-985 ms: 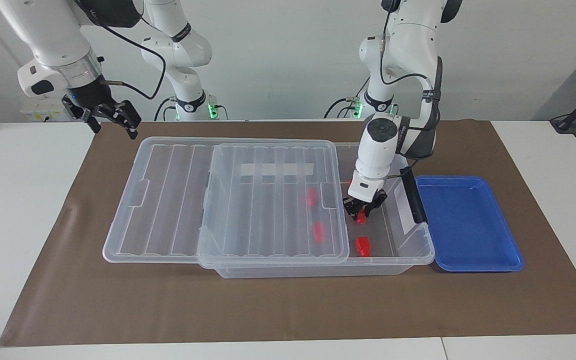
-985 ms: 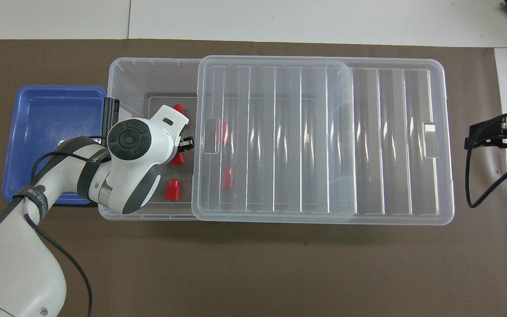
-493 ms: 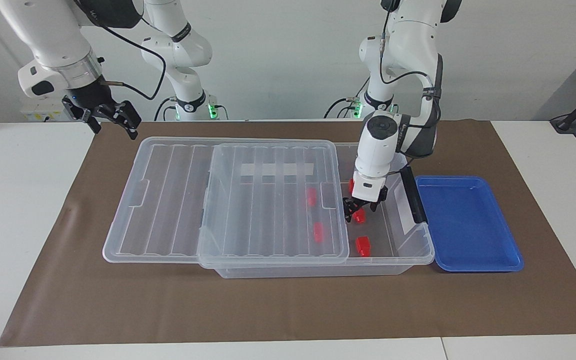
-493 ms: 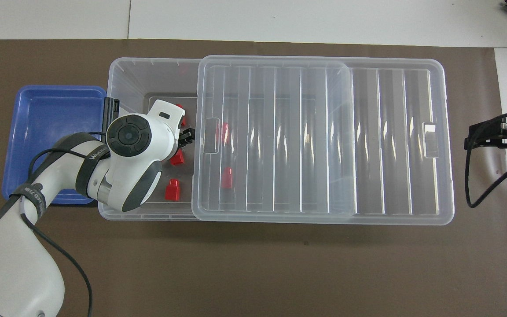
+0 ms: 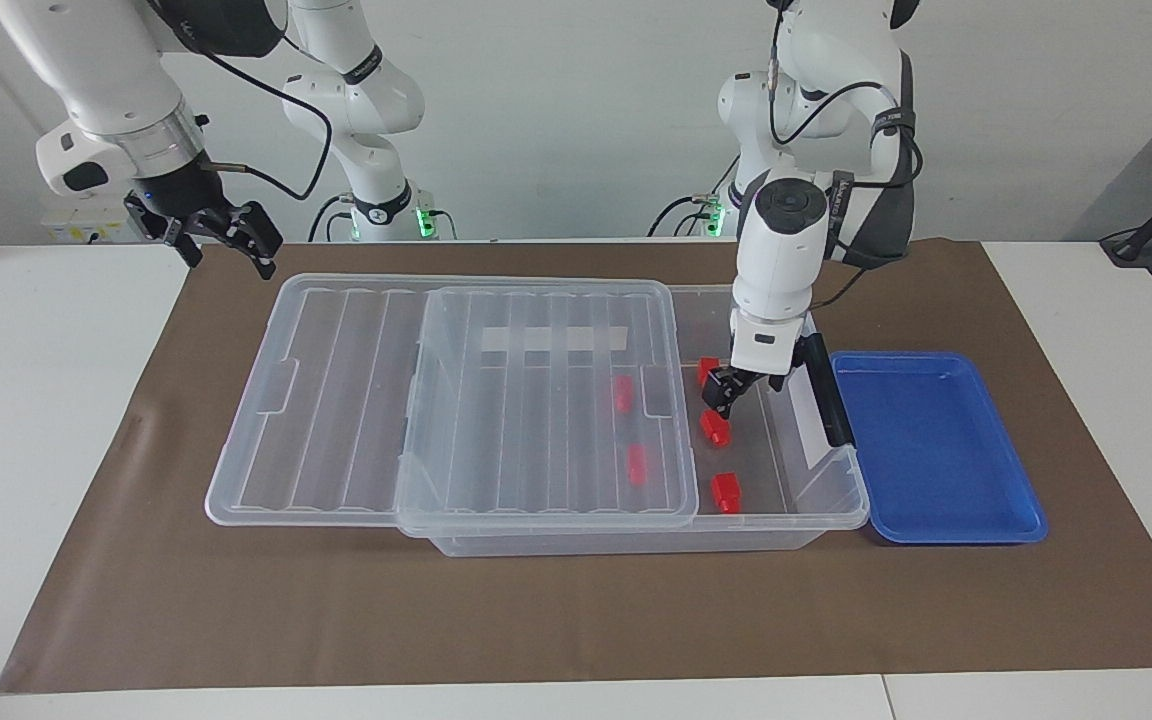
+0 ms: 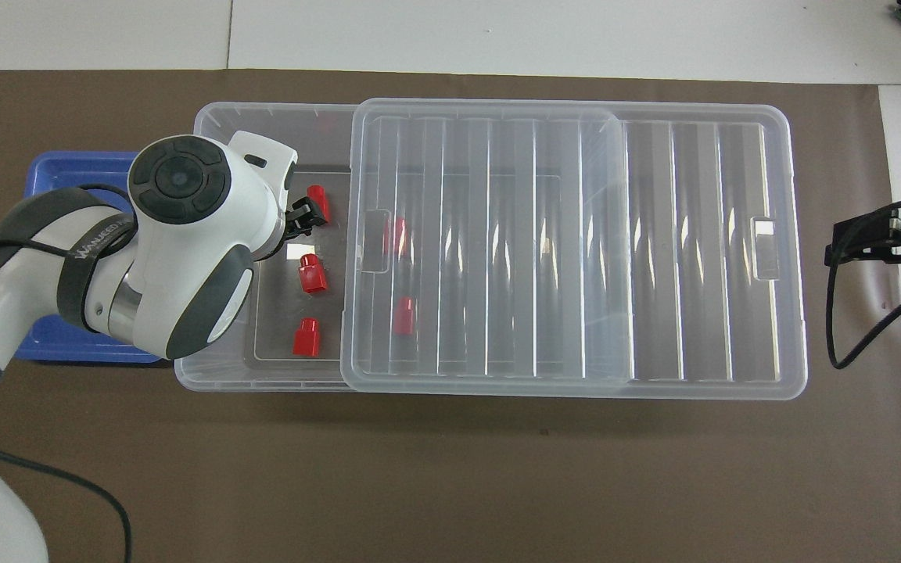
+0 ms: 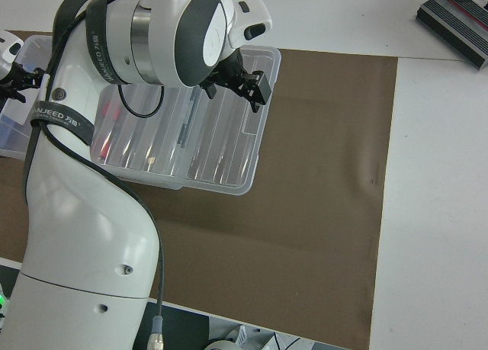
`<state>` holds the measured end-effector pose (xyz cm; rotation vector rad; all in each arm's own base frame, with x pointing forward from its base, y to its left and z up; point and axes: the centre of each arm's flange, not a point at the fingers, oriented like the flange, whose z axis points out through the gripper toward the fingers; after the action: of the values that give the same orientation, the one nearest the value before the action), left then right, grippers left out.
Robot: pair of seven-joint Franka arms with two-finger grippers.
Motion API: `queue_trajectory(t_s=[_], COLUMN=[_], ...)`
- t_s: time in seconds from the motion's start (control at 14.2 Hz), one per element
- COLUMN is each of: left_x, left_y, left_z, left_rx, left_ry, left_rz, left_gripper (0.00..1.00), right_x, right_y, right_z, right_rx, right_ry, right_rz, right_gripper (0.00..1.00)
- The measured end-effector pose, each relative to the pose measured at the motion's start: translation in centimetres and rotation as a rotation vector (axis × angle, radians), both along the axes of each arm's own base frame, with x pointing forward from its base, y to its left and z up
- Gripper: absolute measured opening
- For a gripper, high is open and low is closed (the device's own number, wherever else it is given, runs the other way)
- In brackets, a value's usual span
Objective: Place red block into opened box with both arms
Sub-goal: 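Withdraw the left gripper back past the blue tray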
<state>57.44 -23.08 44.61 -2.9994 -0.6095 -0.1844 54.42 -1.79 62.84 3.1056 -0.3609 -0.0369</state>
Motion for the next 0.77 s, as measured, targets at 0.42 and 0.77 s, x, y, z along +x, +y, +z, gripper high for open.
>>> queue_trajectory(t_s=[0.42, 0.77], left_x=[0.0, -0.7], left_y=[4.3, 16.1], left_z=[8.7, 15.3], left_rx=[0.054, 0.036], left_ry=[0.044, 0.070], left_rz=[-0.049, -0.159], left_gripper=[1.00, 1.00], right_x=[0.0, 0.2], right_y=[0.0, -0.5], right_z=[0.0, -0.6], right_rx=[0.000, 0.001], right_ry=[0.000, -0.017], right_rz=[0.000, 0.093], right_gripper=[1.00, 1.00])
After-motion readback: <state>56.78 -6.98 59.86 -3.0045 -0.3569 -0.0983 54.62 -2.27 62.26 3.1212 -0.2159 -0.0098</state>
